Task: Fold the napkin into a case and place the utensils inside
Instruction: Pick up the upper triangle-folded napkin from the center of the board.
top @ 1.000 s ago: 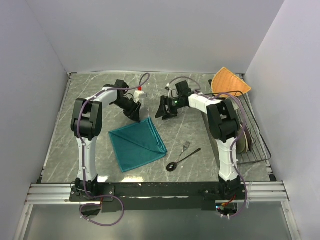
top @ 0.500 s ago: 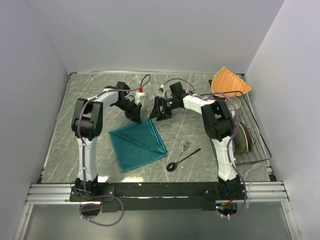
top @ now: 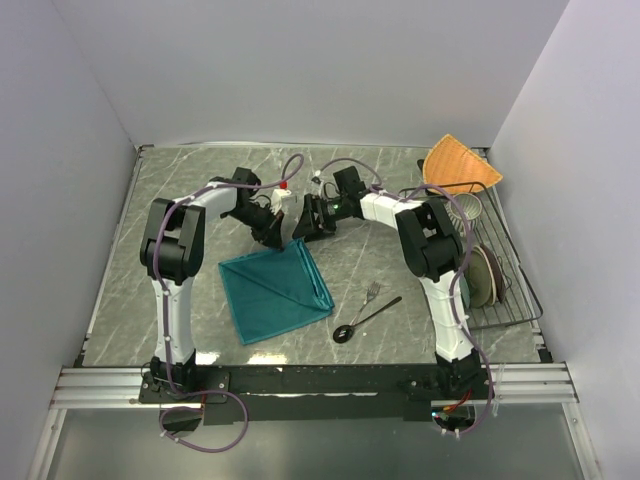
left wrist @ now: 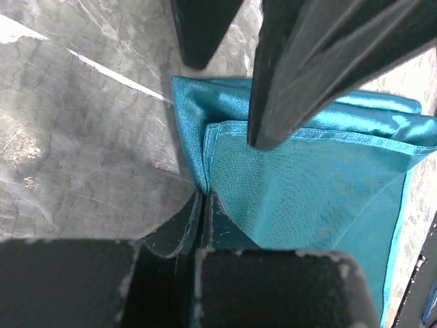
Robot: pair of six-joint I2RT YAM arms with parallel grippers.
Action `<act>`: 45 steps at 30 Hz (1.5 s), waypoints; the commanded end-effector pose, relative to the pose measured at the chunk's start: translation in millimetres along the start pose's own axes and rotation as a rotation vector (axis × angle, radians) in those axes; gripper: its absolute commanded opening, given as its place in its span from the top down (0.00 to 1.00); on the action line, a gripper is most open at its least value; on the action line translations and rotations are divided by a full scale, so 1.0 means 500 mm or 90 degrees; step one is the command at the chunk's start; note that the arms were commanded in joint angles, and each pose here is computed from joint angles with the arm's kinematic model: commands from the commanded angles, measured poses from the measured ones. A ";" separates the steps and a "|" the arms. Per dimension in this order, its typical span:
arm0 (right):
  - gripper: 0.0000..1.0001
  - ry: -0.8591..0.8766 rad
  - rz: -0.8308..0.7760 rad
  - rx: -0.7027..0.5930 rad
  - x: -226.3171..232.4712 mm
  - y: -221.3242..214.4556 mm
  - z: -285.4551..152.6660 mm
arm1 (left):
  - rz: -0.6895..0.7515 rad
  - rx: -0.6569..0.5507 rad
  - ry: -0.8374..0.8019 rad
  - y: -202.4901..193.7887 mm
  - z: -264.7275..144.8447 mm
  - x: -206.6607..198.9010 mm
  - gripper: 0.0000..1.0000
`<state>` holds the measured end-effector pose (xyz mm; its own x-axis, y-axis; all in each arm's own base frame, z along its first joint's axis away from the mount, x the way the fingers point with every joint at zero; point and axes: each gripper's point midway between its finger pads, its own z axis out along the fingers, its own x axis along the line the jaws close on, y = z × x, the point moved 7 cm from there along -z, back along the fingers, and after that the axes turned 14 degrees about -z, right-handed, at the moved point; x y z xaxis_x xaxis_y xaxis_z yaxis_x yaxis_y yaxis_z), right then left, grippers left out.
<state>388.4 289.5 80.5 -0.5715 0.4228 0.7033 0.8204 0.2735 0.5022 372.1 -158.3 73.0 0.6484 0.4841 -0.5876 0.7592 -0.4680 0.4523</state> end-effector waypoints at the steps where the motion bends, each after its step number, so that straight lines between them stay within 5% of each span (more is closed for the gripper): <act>1: 0.32 0.015 0.000 0.014 -0.005 -0.015 0.036 | 0.064 -0.033 0.000 0.032 -0.017 -0.025 0.99; 12: 0.47 0.026 -0.001 0.013 -0.004 -0.016 0.042 | 0.082 -0.041 -0.003 0.038 -0.018 -0.034 0.99; 16: 0.30 0.009 0.016 0.001 -0.013 -0.011 0.037 | 0.097 -0.044 -0.003 0.038 -0.022 -0.039 0.99; 21: 0.28 -0.001 0.007 -0.020 -0.014 0.009 0.005 | 0.117 -0.047 0.004 0.037 -0.030 -0.045 0.99; 29: 0.46 -0.013 0.009 -0.067 -0.032 0.043 -0.040 | 0.134 -0.058 0.022 0.035 -0.038 -0.051 0.99; 34: 0.25 -0.006 0.008 -0.061 -0.033 0.038 -0.030 | 0.141 -0.059 0.023 0.029 -0.039 -0.055 0.99; 45: 0.12 0.055 -0.038 -0.030 -0.014 0.032 0.035 | 0.155 -0.066 0.021 0.021 -0.035 -0.056 0.99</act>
<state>405.3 294.1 83.7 -0.5767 0.3555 0.7355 0.8165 0.2209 0.5335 361.1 -158.1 85.0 0.7479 0.4529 -0.4852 0.6637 -0.4983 0.5579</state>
